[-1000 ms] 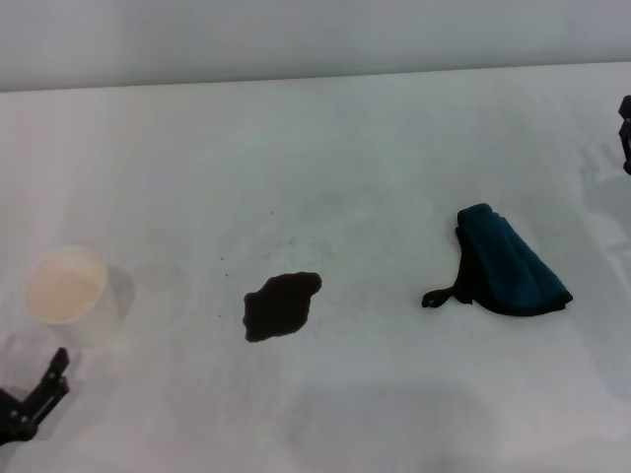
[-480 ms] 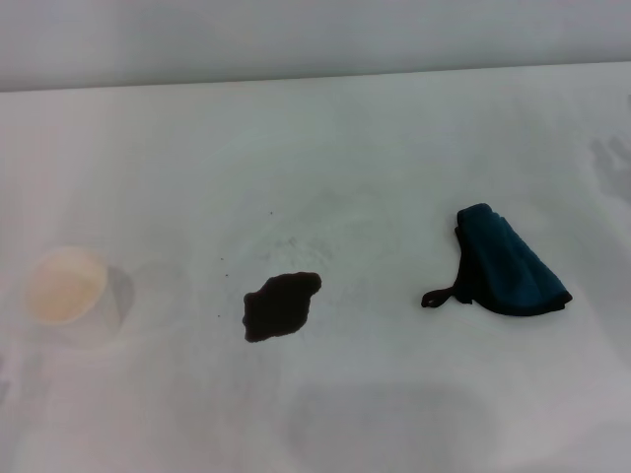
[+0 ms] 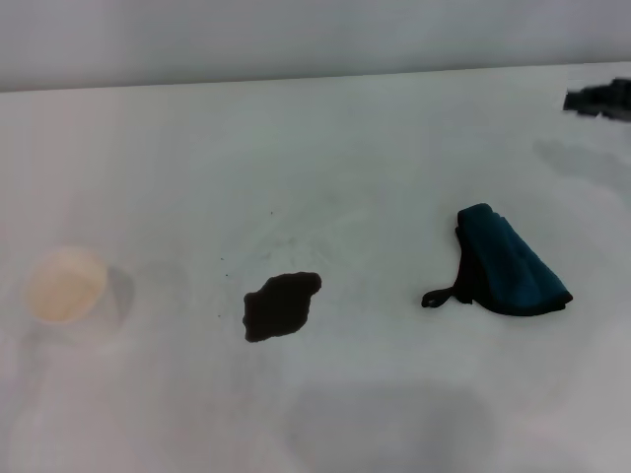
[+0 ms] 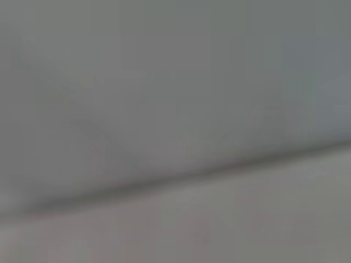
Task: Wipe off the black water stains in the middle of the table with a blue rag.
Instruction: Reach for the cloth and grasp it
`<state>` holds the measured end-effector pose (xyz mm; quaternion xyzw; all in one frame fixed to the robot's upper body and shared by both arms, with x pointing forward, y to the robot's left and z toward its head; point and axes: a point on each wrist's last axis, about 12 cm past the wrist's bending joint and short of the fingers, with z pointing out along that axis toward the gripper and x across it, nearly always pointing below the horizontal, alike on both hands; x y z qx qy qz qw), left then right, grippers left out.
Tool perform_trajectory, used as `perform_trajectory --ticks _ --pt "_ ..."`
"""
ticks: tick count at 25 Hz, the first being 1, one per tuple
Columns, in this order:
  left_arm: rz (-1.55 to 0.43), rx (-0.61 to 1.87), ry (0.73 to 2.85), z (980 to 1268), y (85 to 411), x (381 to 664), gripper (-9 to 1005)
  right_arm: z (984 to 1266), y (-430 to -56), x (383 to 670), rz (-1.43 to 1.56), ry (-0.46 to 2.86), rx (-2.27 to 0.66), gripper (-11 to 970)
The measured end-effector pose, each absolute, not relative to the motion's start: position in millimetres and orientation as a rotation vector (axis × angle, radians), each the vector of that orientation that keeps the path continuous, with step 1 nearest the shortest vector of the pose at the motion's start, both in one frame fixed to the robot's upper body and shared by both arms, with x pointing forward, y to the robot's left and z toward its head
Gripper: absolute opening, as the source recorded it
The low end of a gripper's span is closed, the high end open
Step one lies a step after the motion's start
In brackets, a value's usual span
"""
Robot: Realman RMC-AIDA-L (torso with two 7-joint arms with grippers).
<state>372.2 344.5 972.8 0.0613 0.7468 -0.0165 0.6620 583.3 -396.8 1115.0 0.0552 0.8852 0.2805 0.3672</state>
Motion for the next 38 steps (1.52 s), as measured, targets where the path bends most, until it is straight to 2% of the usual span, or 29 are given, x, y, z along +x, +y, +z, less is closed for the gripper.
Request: perform_trajectory --ticks 7,13,14,22,38 --pt "-0.038 0.181 1.654 979 345 392 880 1146 -369 597 0.499 2.658 -0.167 270" --pt "-0.010 0.189 1.624 985 350 402 880 1172 -304 597 0.214 2.774 -0.461 272" --pt "-0.011 0.191 1.621 985 350 404 880 1175 -278 597 0.140 2.789 -0.538 272" --pt "-0.004 0.211 1.604 989 351 413 879 1165 -223 593 0.045 2.832 -0.633 274" --pt "0.011 0.249 1.576 992 347 420 876 1132 -215 598 -0.027 2.947 -0.620 298"
